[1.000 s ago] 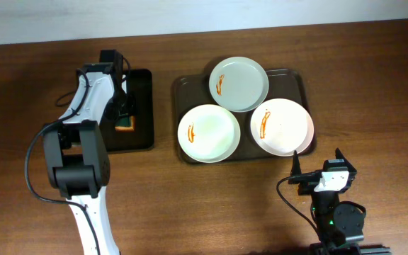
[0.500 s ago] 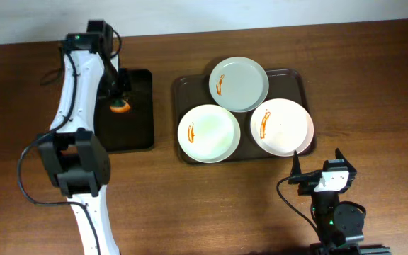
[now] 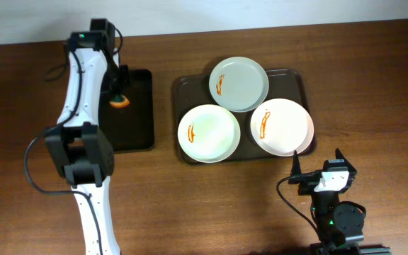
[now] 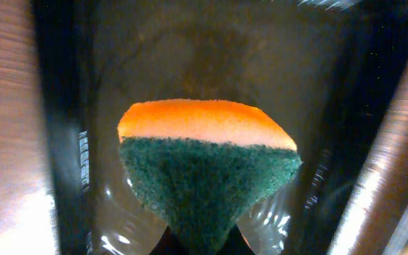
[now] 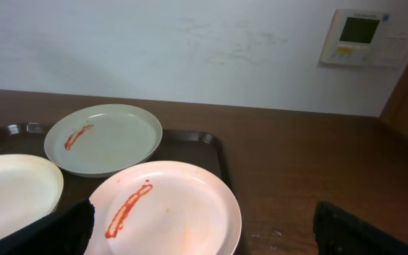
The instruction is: Clean dirty plates on tray and stack at the side
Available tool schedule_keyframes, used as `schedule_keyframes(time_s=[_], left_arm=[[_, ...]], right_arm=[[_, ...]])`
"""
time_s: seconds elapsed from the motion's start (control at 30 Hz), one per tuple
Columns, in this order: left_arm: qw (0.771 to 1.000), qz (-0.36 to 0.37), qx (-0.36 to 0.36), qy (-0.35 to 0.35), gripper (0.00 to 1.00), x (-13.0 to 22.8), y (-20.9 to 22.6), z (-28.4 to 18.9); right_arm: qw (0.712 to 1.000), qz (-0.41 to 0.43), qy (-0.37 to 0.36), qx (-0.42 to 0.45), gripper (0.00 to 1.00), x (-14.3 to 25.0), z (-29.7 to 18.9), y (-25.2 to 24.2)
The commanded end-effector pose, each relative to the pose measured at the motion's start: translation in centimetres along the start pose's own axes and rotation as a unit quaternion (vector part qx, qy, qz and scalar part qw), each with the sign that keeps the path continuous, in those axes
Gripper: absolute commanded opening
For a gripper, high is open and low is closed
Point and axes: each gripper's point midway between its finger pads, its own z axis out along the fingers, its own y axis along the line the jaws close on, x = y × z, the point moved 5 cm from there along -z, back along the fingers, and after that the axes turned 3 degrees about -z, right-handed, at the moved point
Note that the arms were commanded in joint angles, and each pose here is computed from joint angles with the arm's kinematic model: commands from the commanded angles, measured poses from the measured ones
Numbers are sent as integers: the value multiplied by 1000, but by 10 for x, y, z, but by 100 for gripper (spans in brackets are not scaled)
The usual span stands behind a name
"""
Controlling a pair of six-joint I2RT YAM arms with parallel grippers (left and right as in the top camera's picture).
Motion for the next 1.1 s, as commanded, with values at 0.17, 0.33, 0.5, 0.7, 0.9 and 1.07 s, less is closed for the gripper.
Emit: schedule_keyframes(time_s=[0.17, 0.33, 0.5, 0.7, 0.9, 1.07], left_arm=[[997, -55, 35, -44, 0, 7, 2, -62], [985, -95, 138, 44, 0, 25, 2, -17], [935, -147, 311, 84, 0, 22, 12, -36], [871, -180, 440, 122, 0, 24, 15, -61], [866, -191, 447, 117, 0, 21, 26, -62], [867, -192, 445, 115, 0, 21, 28, -62]], right_arm=[[1000, 1, 4, 3, 98, 3, 0, 0], [1000, 1, 4, 4, 98, 3, 0, 0], [1000, 1, 4, 4, 98, 3, 0, 0], [1000, 1, 4, 3, 98, 3, 0, 0], [1000, 1, 4, 3, 98, 3, 0, 0], [1000, 1, 4, 4, 98, 3, 0, 0]])
